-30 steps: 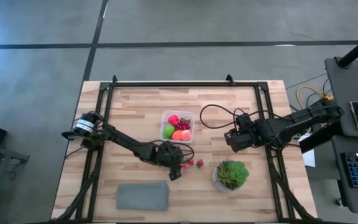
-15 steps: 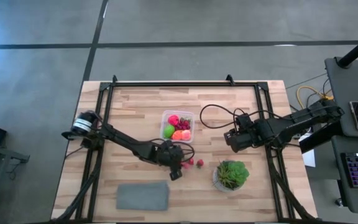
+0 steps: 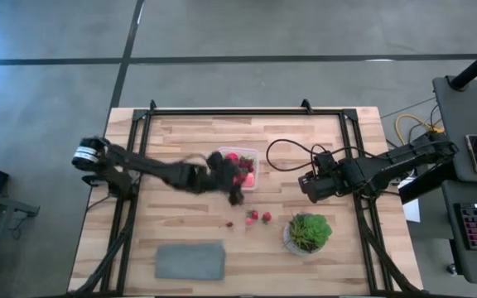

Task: Pick and placing Produce into tupperware
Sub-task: Put the red strawberry into the transparent bin

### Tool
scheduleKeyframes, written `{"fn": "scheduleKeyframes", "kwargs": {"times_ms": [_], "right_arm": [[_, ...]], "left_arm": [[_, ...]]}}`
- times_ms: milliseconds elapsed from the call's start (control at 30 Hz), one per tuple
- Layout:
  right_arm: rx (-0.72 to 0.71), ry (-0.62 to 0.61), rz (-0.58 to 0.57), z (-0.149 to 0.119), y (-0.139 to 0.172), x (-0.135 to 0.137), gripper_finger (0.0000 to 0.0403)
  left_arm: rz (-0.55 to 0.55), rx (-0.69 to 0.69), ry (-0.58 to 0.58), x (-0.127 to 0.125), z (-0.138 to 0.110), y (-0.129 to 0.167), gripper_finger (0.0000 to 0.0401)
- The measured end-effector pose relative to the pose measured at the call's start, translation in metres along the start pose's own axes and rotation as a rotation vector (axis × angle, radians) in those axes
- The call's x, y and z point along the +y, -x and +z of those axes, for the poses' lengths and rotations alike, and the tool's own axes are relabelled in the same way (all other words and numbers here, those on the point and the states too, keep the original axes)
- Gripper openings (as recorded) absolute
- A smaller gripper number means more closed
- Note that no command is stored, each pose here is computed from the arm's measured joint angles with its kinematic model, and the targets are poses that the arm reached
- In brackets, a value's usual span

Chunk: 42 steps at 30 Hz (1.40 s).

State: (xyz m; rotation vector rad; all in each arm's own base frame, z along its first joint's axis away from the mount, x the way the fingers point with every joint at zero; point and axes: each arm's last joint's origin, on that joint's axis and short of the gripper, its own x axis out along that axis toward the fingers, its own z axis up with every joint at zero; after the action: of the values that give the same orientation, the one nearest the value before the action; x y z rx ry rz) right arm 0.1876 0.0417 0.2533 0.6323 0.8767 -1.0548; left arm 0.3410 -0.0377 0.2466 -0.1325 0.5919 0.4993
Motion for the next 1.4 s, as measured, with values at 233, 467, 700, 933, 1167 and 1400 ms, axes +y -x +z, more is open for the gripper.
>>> {"fn": "scheduleKeyframes", "kwargs": {"times_ms": [233,467,700,933,1167,1400], "right_arm": [[0.0,0.002,0.0,0.0,0.0,0.0,0.0235],[0.047,-0.001,0.013,-0.001,0.0,0.001,0.0235],[0.048,0.102,0.198,0.001,0.002,0.02,0.0235],[0.039,0.401,0.468,-0.002,-0.003,0.058,0.0235],[0.16,0.707,0.43,-0.028,-0.039,0.083,0.0235],[0.139,0.86,0.555,-0.036,-0.046,0.108,0.0235]], "left_arm": [[-0.013,0.167,0.24,0.059,0.009,-0.026,0.0195],[-0.008,0.187,0.282,0.064,0.006,-0.03,0.026],[-0.062,0.295,0.296,0.062,-0.002,-0.02,0.0316],[-0.206,0.341,0.132,0.038,-0.01,0.009,0.032],[-0.234,0.455,0.061,0.015,-0.032,0.034,0.032],[-0.09,0.613,0.003,0.009,-0.068,0.052,0.032]]}}
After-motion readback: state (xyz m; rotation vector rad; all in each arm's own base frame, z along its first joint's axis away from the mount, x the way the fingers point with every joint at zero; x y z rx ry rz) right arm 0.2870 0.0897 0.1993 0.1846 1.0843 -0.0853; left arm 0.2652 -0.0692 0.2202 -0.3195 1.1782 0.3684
